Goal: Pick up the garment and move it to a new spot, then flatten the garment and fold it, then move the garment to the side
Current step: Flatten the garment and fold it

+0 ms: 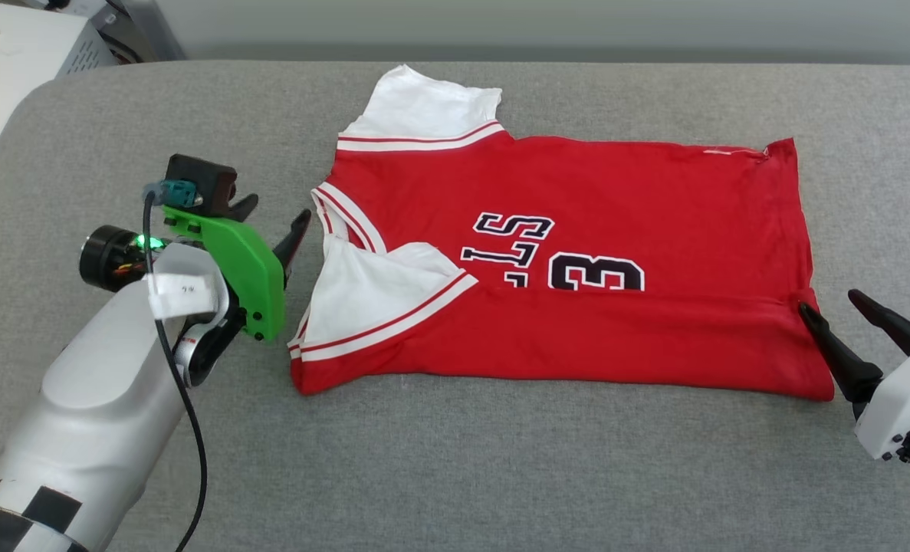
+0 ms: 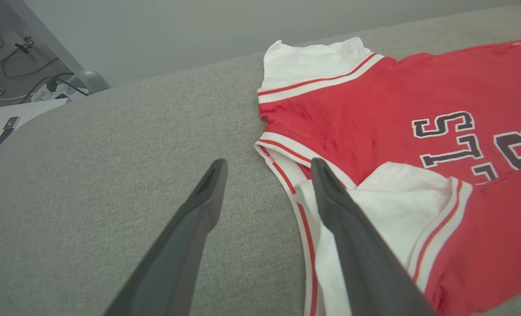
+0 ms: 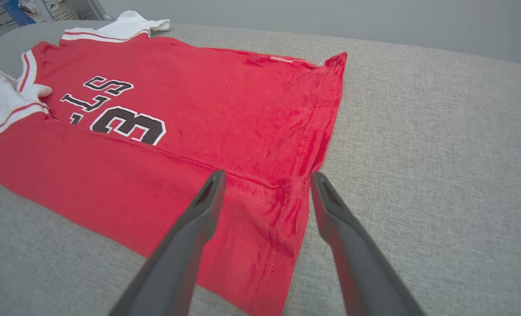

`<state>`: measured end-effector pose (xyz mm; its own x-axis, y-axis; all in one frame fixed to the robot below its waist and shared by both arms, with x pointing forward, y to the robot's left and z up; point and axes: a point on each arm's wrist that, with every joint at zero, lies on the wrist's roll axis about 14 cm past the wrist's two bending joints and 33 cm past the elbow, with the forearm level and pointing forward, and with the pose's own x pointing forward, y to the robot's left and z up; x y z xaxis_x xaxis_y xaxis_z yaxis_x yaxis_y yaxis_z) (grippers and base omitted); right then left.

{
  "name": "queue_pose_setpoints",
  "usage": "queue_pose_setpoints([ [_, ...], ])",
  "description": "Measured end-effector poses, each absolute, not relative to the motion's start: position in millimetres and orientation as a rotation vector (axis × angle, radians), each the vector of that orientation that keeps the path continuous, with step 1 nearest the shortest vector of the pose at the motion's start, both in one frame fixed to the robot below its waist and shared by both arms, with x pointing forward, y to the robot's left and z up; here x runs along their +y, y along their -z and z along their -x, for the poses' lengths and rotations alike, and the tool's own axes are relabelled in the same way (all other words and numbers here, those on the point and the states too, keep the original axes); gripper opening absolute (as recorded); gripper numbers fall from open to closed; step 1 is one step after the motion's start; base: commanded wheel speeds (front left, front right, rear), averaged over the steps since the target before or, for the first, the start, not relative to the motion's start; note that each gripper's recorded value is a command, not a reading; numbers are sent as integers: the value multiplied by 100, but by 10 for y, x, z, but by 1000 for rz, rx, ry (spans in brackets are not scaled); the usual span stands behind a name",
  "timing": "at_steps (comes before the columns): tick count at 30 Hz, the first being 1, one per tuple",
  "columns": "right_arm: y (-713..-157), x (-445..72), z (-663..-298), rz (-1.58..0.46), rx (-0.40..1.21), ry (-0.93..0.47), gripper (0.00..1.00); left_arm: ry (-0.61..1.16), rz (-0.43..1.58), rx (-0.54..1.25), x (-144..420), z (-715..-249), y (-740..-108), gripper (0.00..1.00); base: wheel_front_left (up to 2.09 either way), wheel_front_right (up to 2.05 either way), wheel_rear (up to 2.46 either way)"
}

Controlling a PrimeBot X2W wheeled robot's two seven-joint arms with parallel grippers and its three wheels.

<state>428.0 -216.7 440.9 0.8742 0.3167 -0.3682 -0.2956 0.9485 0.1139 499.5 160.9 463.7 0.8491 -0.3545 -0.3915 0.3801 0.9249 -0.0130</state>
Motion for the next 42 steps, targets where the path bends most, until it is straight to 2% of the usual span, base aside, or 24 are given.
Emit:
queue_pose_setpoints([
  [7,-4508,-2062,-4221,-48,398,-348,100,484,-58,767,1503,-4549,-4511,100,0,0,0],
  [12,-4476,-2017,-4201,-51,418,-355,100,525,-76,957,1494,-4311,-4302,100,0,0,0],
  [25,-4284,-2003,-4159,-64,479,-347,100,507,-53,1189,1489,-4072,-3654,100,0,0,0],
  [26,-4287,-2011,-4164,-65,478,-344,100,506,-47,1188,1483,-4084,-3643,45,0,0,0],
  [27,-4289,-2021,-4168,-64,477,-342,100,507,-41,1187,1476,-4092,-3633,0,0,0,0],
  [36,-4683,-2194,-4297,105,461,-372,100,540,-37,1044,1386,-4152,-3839,0,0,0,0],
  [42,-4753,-2337,-4236,169,650,-384,100,583,-60,948,1341,-4179,-4072,0,0,0,0],
])
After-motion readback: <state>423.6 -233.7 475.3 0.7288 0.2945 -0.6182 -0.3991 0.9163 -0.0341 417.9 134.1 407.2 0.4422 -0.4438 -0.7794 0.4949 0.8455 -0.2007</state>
